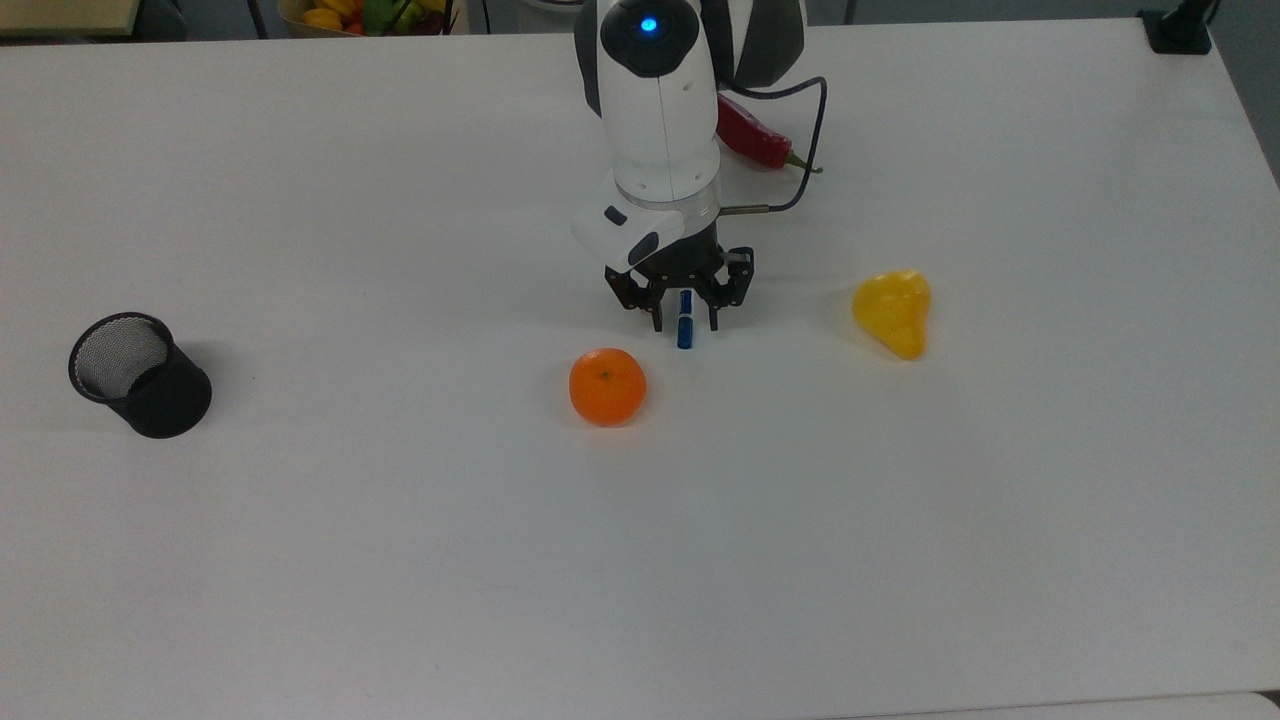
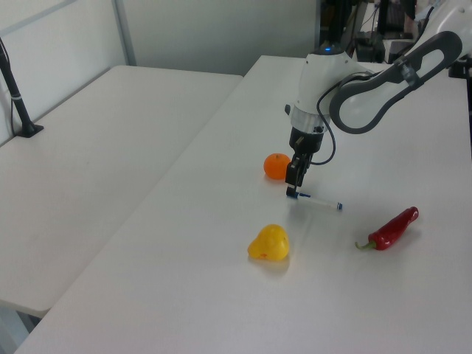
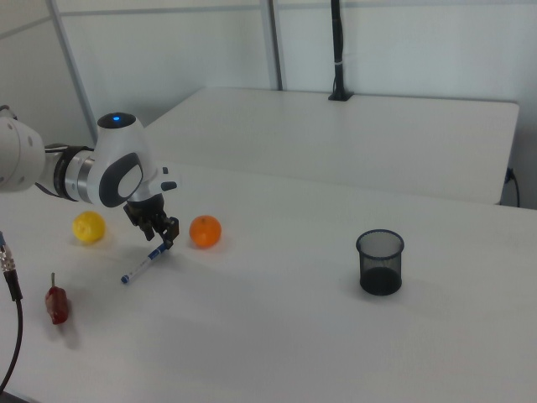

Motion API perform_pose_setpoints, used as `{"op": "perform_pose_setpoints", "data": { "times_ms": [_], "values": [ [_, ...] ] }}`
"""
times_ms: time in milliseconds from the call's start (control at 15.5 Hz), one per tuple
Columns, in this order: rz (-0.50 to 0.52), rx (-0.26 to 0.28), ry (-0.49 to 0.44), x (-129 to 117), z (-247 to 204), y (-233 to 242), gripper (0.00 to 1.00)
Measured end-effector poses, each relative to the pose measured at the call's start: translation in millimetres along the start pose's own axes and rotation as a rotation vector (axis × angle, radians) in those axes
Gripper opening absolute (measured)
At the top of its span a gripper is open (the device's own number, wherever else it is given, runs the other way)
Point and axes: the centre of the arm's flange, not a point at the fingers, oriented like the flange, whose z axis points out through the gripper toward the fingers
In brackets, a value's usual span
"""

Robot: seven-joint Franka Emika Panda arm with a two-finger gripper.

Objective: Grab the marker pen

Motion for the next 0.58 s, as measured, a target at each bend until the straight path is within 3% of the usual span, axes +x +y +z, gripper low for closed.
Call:
{"op": "perform_pose_setpoints", "data": {
  "times_ms": [259, 582],
  "values": [
    [0.0, 0.001, 0.003, 0.9, -1.4, -0.3, 0.96],
    [0.001, 0.001, 0.011, 2.7, -12.4, 0.0, 1.0]
  ]
}}
